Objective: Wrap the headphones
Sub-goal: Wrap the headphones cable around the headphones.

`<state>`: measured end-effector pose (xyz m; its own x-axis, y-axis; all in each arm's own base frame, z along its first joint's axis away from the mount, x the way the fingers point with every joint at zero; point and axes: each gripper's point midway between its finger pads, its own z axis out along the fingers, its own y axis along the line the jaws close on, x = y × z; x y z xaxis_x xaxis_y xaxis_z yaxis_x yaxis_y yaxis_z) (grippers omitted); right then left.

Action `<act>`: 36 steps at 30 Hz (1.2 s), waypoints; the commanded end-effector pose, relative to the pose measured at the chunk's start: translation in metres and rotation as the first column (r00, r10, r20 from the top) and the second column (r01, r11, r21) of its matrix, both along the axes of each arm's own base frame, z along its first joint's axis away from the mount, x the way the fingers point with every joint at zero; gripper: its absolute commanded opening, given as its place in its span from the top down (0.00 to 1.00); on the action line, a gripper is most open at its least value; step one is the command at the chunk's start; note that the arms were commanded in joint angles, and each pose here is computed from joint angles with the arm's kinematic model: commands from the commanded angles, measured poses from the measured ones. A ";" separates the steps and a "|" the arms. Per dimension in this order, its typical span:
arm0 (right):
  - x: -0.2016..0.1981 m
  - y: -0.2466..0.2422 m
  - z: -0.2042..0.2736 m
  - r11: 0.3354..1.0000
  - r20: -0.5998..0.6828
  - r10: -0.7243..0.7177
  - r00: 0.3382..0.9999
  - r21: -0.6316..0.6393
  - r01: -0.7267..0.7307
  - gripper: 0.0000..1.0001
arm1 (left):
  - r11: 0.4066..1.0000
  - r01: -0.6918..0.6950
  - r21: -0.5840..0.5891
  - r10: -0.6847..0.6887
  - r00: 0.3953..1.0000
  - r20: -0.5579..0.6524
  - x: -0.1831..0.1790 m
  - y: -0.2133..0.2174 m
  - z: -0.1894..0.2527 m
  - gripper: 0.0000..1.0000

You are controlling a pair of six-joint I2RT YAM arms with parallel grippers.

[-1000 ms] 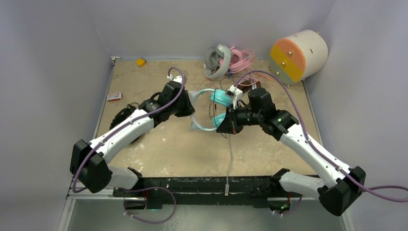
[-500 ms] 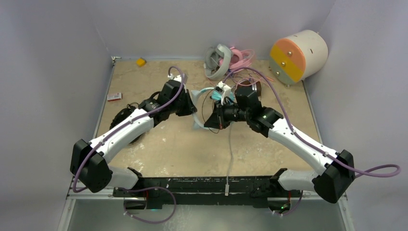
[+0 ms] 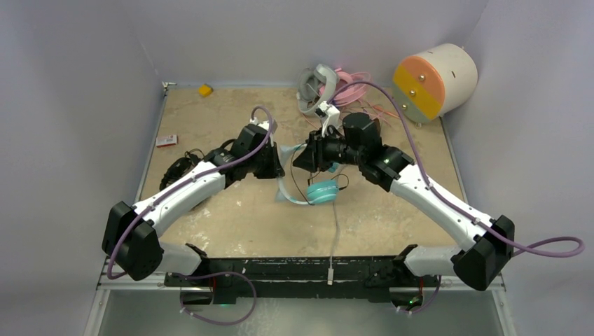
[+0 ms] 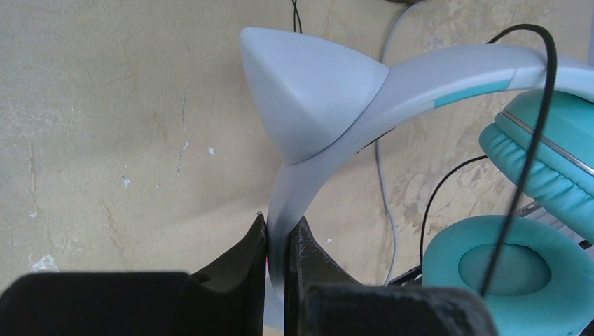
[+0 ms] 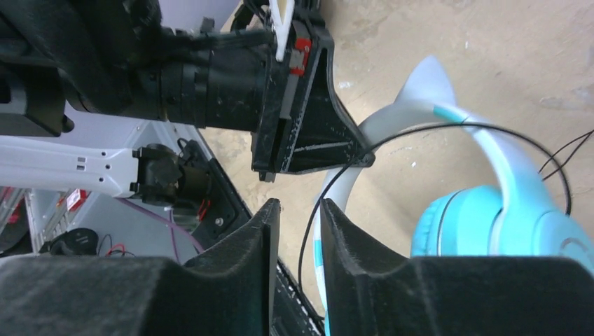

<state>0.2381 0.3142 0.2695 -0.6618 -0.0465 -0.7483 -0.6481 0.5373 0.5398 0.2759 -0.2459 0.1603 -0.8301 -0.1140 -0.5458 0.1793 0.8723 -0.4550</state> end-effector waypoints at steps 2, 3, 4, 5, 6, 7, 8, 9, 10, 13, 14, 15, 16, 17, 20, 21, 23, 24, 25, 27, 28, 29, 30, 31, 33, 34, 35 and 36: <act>0.014 -0.011 0.038 0.998 0.124 -0.057 0.991 -0.013 0.059 0.65 | 0.995 0.069 -0.071 -0.066 0.997 0.051 -0.005 -0.010 0.025 1.00; 0.018 -0.015 0.040 0.996 0.140 -0.074 0.987 -0.030 0.079 0.62 | 0.995 0.076 -0.068 -0.074 0.997 0.037 -0.007 -0.010 0.022 1.00; 0.021 -0.020 0.042 0.995 0.151 -0.087 0.985 -0.044 0.095 0.59 | 0.995 0.081 -0.066 -0.079 0.996 0.027 -0.009 -0.010 0.020 1.00; 0.023 -0.024 0.044 0.993 0.160 -0.094 0.983 -0.052 0.104 0.57 | 0.994 0.086 -0.065 -0.085 0.996 0.019 -0.012 -0.009 0.019 1.00; 0.026 -0.028 0.047 0.993 0.169 -0.096 0.981 -0.055 0.106 0.54 | 0.994 0.091 -0.063 -0.090 0.996 0.014 -0.013 -0.009 0.018 1.00; 0.028 -0.033 0.048 0.992 0.176 -0.100 0.979 -0.063 0.113 0.52 | 0.994 0.096 -0.059 -0.095 0.995 0.008 -0.014 -0.008 0.018 1.00; 0.032 -0.038 0.050 0.989 0.182 -0.114 0.977 -0.070 0.128 0.51 | 0.994 0.098 -0.055 -0.098 0.995 0.004 -0.016 -0.007 0.018 1.00; 0.036 -0.044 0.051 0.987 0.189 -0.128 0.974 -0.076 0.145 0.49 | 0.993 0.103 -0.053 -0.104 0.995 -0.003 -0.017 -0.007 0.017 1.00; 0.039 -0.049 0.052 0.984 0.199 -0.142 0.970 -0.082 0.161 0.48 | 0.992 0.115 -0.055 -0.116 0.993 -0.009 -0.020 -0.007 0.018 1.00; 0.052 -0.069 0.050 0.972 0.207 -0.201 0.957 -0.081 0.222 0.47 | 0.989 0.132 -0.067 -0.133 0.991 -0.017 -0.026 -0.007 0.024 1.00; 0.058 -0.076 0.048 0.967 0.206 -0.224 0.953 -0.077 0.244 0.46 | 0.989 0.131 -0.065 -0.133 0.991 -0.025 -0.029 -0.005 0.026 1.00; 0.063 -0.083 0.046 0.961 0.199 -0.249 0.948 -0.069 0.267 0.46 | 0.990 0.129 -0.061 -0.131 0.991 -0.031 -0.030 -0.002 0.027 1.00; 0.068 -0.091 0.037 0.956 0.179 -0.270 0.946 -0.068 0.286 0.46 | 0.990 0.125 -0.057 -0.127 0.991 -0.036 -0.032 0.000 0.030 1.00; 0.072 -0.097 0.031 0.951 0.162 -0.291 0.943 -0.056 0.303 0.46 | 0.991 0.125 -0.052 -0.127 0.991 -0.044 -0.034 0.003 0.033 1.00; 0.087 -0.112 0.011 0.935 0.115 -0.350 0.930 -0.015 0.354 0.46 | 0.989 0.136 -0.058 -0.139 0.989 -0.051 -0.041 0.006 0.046 1.00; 0.090 -0.115 0.003 0.932 0.106 -0.359 0.927 -0.006 0.362 0.46 | 0.988 0.144 -0.063 -0.147 0.988 -0.048 -0.043 0.007 0.051 1.00; 0.096 -0.115 -0.006 0.932 0.126 -0.362 0.924 0.022 0.362 0.44 | 0.986 0.152 -0.072 -0.156 0.987 -0.041 -0.048 0.008 0.066 1.00; 0.097 -0.114 -0.012 0.934 0.140 -0.356 0.924 0.030 0.355 0.43 | 0.985 0.156 -0.071 -0.159 0.986 -0.044 -0.051 0.010 0.070 1.00; 0.098 -0.112 -0.015 0.938 0.165 -0.346 0.924 0.046 0.343 0.42 | 0.984 0.163 -0.072 -0.166 0.985 -0.038 -0.054 0.011 0.076 1.00; 0.098 -0.110 -0.025 0.947 0.226 -0.322 0.920 0.069 0.314 0.38 | 0.983 0.172 -0.070 -0.174 0.984 -0.031 -0.057 0.014 0.089 1.00; 0.098 -0.110 -0.029 0.946 0.248 -0.324 0.913 0.086 0.312 0.34 | 0.982 0.176 -0.072 -0.178 0.984 -0.021 -0.058 0.014 0.097 1.00; 0.098 -0.111 -0.035 0.944 0.262 -0.331 0.906 0.098 0.316 0.31 | 0.981 0.181 -0.073 -0.183 0.983 -0.020 -0.060 0.015 0.103 1.00; 0.097 -0.112 -0.039 0.941 0.273 -0.338 0.901 0.109 0.320 0.28 | 0.980 0.185 -0.073 -0.187 0.982 -0.021 -0.061 0.015 0.108 1.00; 0.096 -0.112 -0.044 0.939 0.276 -0.342 0.898 0.117 0.322 0.28 | 0.978 0.192 -0.081 -0.194 0.981 -0.021 -0.062 0.014 0.113 1.00; 0.094 -0.110 -0.050 0.946 0.284 -0.323 0.903 0.124 0.299 0.27 | 0.972 0.214 -0.100 -0.217 0.976 -0.021 -0.066 0.011 0.124 1.00; 0.092 -0.108 -0.052 0.951 0.289 -0.307 0.907 0.128 0.281 0.26 | 0.968 0.225 -0.111 -0.228 0.974 -0.016 -0.067 0.009 0.130 1.00; 0.090 -0.105 -0.053 0.956 0.295 -0.289 0.911 0.138 0.258 0.26 | 0.965 0.233 -0.119 -0.236 0.972 -0.012 -0.068 0.008 0.135 1.00; 0.088 -0.102 -0.052 0.961 0.311 -0.271 0.911 0.148 0.235 0.24 | 0.963 0.238 -0.125 -0.241 0.971 -0.006 -0.069 0.007 0.140 1.00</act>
<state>0.3196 0.1971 0.1683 -0.5473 0.1424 -0.8247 -0.4915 0.7429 0.4545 0.2179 -0.2306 0.2611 -0.8699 0.0114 -0.4931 0.2955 0.8126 -0.5024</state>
